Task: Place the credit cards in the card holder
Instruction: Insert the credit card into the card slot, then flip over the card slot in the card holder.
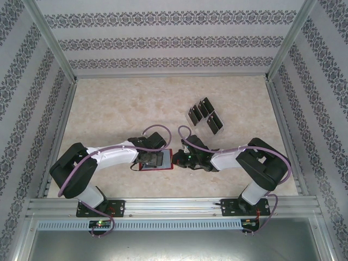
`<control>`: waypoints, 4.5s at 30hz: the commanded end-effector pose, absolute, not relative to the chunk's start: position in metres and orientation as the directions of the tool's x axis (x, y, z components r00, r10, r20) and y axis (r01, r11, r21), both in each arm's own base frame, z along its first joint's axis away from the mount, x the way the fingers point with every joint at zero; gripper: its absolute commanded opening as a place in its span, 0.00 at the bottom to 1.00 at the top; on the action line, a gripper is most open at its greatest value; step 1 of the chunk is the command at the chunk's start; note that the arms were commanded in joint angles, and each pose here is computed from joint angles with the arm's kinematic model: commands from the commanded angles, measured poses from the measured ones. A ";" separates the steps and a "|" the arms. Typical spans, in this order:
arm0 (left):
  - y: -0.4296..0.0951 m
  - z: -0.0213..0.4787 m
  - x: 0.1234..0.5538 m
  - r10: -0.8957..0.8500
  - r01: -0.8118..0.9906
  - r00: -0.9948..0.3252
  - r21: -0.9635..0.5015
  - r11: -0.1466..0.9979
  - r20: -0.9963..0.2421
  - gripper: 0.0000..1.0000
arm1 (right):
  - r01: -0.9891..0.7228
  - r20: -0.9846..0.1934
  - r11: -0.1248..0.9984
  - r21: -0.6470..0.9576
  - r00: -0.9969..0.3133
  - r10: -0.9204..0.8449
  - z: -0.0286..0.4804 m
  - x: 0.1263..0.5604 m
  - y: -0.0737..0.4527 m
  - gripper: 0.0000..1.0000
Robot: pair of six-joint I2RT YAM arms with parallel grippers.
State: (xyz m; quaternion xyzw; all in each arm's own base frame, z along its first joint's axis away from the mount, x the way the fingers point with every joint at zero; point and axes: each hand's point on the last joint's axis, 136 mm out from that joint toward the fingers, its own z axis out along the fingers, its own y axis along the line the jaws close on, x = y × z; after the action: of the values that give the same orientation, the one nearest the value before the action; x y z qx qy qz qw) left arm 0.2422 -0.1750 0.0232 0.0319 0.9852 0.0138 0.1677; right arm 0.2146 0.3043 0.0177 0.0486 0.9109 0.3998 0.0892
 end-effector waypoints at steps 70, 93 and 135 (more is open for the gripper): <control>-0.131 0.061 0.242 -0.057 -0.043 -0.914 -0.044 0.998 -0.402 1.00 | 0.021 -0.166 0.775 0.632 -0.973 0.162 0.031 0.225 0.263 0.00; -0.106 0.033 0.234 -0.120 -0.102 -0.919 -0.068 0.992 -0.377 1.00 | -0.081 -0.202 0.789 0.608 -0.978 0.056 0.060 0.223 0.306 0.43; -0.118 0.001 0.225 -0.174 -0.124 -0.926 -0.165 0.978 -0.336 1.00 | -0.078 -0.129 0.792 0.606 -0.992 0.000 0.030 0.226 0.361 0.44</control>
State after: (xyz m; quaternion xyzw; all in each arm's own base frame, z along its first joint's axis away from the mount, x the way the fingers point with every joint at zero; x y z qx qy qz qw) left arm 0.2345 -0.1180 0.0175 -0.0663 0.9757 -0.0591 0.2003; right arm 0.2281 0.3505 0.0302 -0.0206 0.9462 0.3151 0.0701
